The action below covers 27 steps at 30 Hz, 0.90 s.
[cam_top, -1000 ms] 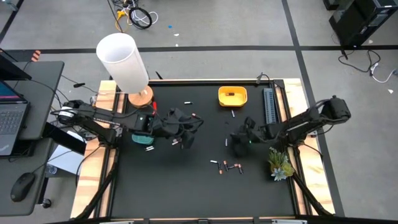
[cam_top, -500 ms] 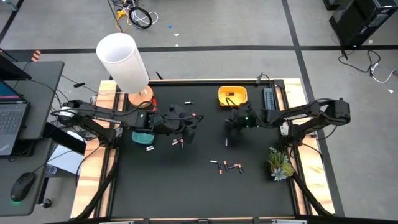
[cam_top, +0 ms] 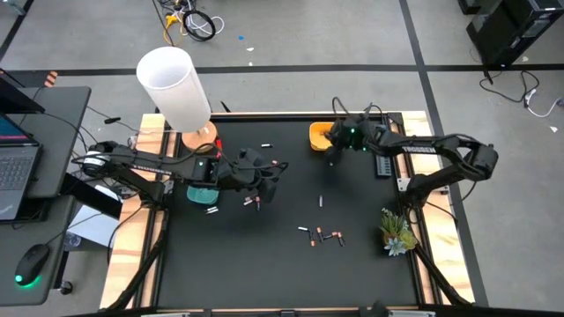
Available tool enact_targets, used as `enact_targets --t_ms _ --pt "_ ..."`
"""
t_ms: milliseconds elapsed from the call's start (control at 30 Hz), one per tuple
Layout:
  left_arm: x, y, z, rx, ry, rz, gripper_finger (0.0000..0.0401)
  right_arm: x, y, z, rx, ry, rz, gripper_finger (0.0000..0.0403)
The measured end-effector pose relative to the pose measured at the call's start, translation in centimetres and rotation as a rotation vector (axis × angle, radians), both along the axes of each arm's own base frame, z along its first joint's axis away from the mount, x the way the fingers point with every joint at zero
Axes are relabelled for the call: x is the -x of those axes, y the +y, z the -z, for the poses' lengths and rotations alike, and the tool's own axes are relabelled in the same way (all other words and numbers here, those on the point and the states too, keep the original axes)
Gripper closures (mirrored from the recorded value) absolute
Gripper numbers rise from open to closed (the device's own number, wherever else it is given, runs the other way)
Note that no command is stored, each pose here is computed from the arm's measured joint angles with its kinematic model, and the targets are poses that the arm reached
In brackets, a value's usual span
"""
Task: Sort batteries
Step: Put the black battery into the yellow bin
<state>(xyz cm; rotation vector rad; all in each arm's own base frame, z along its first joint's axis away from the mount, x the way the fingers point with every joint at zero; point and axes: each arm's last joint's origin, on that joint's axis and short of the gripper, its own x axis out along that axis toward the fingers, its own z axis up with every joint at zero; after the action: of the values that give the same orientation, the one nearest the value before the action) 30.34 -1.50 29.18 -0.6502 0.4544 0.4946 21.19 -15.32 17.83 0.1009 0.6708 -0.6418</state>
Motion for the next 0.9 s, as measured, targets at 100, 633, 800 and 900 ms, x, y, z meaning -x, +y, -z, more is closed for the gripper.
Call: enact_targets --t_ms 100,633,800,900 --pt "0.0 0.0 0.0 0.002 -0.001 -0.002 0.0245 0.8 -1.0 0.1 0.005 0.015 0.037 0.0293" --pt "0.3 -0.1 0.5 0.070 0.066 0.083 0.0245 -1.6 4.2 -10.6 -0.094 -0.178 -0.208 0.0238" --pt "1.3 -1.0 1.1 0.064 0.181 0.145 0.0245 -2.0 8.7 -10.8 -0.244 -0.200 -0.139 0.0252" --pt "1.6 -2.5 0.8 0.041 0.167 0.185 0.0245 -2.3 11.7 -10.7 -0.314 -0.212 -0.131 0.0254"
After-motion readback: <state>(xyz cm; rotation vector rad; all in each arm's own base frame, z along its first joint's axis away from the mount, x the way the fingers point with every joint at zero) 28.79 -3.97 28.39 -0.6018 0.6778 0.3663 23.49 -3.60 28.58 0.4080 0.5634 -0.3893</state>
